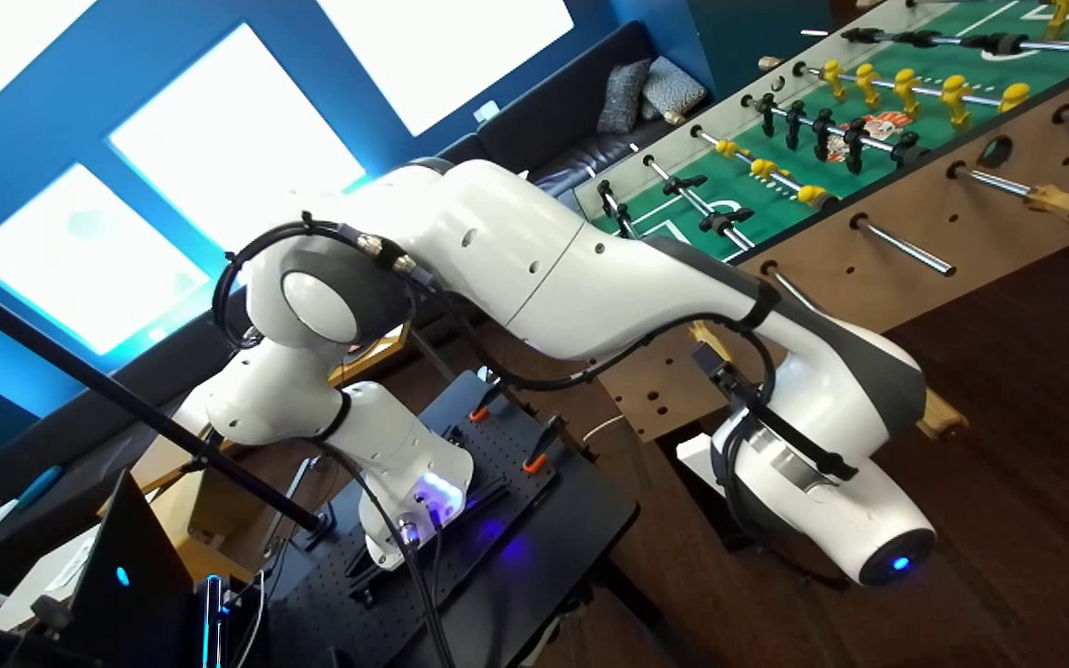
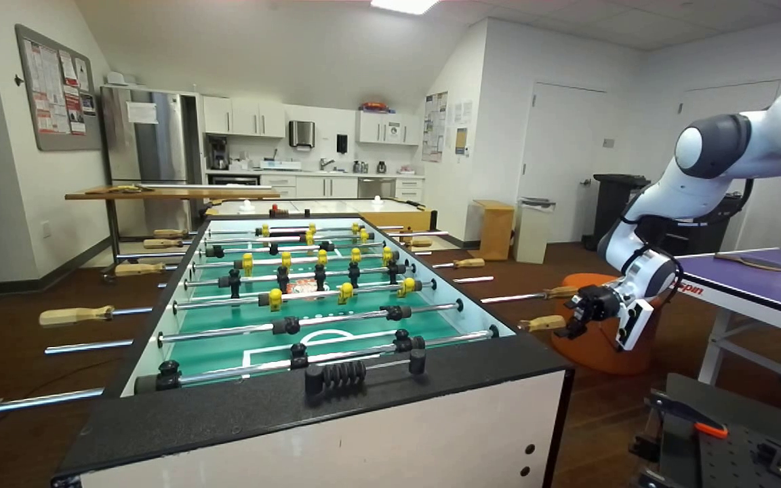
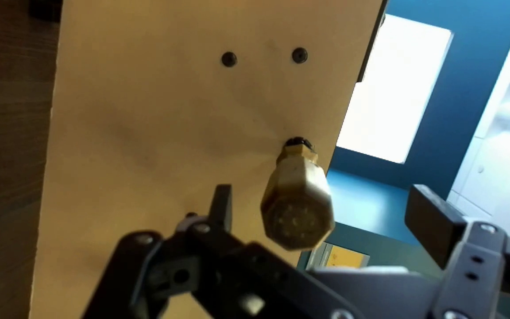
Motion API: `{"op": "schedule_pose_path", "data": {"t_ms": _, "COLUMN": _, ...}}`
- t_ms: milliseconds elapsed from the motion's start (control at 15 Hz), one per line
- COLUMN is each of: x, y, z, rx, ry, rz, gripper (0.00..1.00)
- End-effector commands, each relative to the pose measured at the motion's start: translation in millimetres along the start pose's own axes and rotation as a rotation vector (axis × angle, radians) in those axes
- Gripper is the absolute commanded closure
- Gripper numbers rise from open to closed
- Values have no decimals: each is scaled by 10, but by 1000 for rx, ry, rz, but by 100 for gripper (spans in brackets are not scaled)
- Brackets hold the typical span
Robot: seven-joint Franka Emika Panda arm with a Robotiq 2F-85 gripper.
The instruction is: Rotate the first rod forwards
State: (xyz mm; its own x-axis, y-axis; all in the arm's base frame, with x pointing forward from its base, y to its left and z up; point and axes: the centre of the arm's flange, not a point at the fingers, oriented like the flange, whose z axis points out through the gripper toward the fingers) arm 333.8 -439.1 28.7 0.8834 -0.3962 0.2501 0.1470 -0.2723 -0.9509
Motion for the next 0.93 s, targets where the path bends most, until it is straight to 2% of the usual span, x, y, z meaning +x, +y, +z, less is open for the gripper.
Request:
{"op": "schedule_pose_path", "data": {"t_ms": 0, "x": 134, "y": 107, "z": -8, "rx": 5, "ry": -4, "rz": -8, "gripper": 0}}
{"op": "schedule_pose_path", "data": {"t_ms": 267, "x": 146, "y": 177, "z": 21, "rx": 8, "ry": -4, "rz": -18, "gripper": 0}}
{"op": "schedule_pose_path", "data": {"t_ms": 400, "x": 144, "y": 221, "z": 59, "rx": 37, "ry": 12, "rz": -5, "gripper": 0}}
{"op": "schedule_pose_path", "data": {"t_ms": 467, "x": 69, "y": 171, "z": 39, "rx": 2, "ry": -2, "rz": -12, "gripper": 0}}
{"op": "schedule_pose_path", "data": {"t_ms": 867, "x": 56, "y": 196, "z": 75, "rx": 2, "ry": 3, "rz": 17, "gripper": 0}}
